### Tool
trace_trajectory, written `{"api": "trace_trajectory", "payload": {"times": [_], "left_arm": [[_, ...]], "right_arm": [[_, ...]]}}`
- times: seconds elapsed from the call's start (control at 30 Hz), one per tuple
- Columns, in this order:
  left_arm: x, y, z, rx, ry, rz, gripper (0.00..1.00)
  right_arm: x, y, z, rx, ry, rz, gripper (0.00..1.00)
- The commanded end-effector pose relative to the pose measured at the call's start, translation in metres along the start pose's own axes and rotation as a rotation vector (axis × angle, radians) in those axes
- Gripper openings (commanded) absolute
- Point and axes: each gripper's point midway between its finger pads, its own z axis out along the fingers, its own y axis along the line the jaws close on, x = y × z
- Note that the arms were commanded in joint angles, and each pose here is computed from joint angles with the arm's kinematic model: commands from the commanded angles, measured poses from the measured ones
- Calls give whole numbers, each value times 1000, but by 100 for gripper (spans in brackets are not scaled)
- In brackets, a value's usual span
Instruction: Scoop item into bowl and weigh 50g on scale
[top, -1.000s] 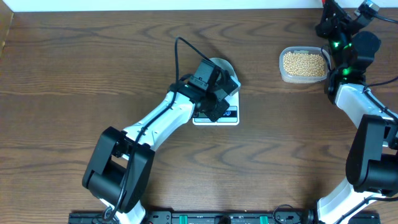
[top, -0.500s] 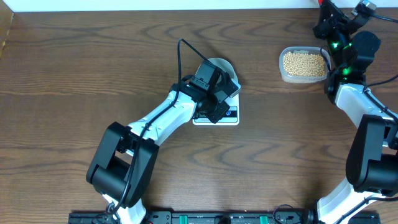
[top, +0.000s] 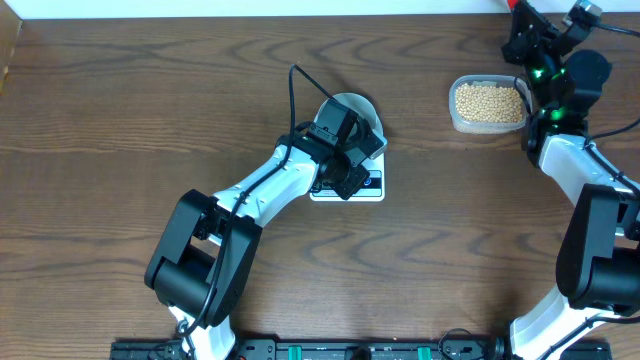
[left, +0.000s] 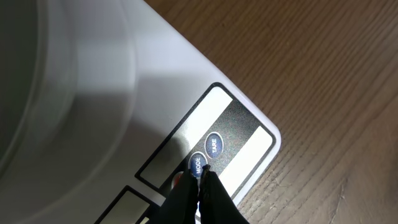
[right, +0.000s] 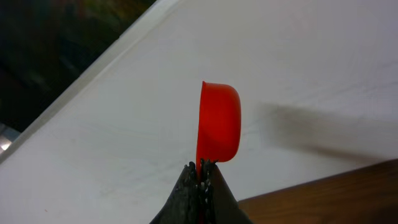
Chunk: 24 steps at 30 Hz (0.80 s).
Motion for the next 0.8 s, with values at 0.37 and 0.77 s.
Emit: {"api": "trace_trajectory", "payload": {"times": [0.37, 0.77], "left_arm": [[8, -2, 9, 31, 7, -82, 7], [12, 1, 10, 28, 23, -93, 7]], "right_arm": [[-8, 4, 2, -12, -8, -30, 1], [-6, 4, 2, -9, -2, -31, 1]]}}
